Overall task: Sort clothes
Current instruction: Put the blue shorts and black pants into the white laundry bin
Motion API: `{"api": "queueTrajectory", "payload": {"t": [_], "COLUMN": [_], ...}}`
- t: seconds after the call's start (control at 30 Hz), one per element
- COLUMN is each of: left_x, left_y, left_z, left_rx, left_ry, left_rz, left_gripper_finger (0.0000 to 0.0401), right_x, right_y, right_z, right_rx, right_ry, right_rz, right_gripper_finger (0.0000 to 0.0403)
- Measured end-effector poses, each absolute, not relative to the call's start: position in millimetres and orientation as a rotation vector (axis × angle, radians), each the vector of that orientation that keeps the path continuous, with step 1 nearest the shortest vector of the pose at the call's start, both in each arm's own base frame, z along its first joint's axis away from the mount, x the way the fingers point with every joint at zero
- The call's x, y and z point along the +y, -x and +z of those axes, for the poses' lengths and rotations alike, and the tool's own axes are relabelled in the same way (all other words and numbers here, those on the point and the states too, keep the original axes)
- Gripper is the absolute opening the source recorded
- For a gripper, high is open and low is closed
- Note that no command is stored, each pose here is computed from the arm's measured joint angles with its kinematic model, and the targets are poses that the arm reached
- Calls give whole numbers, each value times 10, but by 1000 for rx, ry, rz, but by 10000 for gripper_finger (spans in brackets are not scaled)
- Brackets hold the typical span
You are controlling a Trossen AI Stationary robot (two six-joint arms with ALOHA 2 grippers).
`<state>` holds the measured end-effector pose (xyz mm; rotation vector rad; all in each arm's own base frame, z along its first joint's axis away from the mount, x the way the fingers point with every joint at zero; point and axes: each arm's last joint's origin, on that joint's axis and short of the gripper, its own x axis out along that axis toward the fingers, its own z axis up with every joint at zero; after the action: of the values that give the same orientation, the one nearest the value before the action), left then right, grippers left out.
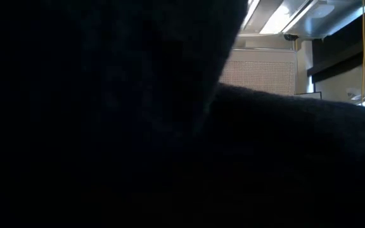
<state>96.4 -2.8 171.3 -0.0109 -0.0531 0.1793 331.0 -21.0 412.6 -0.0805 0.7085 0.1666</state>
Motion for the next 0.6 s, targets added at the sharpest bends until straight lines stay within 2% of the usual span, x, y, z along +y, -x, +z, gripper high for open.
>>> {"api": "queueTrajectory", "payload": {"t": [0.17,0.43,0.6], "left_x": [-28,-28,-28], "left_y": [-964,-965,-965], "left_z": [1713,1712,1712], "left_rx": [-50,-47,-47], "left_ry": [-18,-49,-49], "left_rz": [180,181,181], "left_gripper_finger": [198,198,198], "right_x": [618,1480,1791], "right_y": [-3413,-3307,-3291], "right_z": [3573,2539,2188], "right_rx": [760,623,594], "right_ry": [180,316,234], "right_rz": [380,400,429], "right_gripper_finger": [229,229,229]}}
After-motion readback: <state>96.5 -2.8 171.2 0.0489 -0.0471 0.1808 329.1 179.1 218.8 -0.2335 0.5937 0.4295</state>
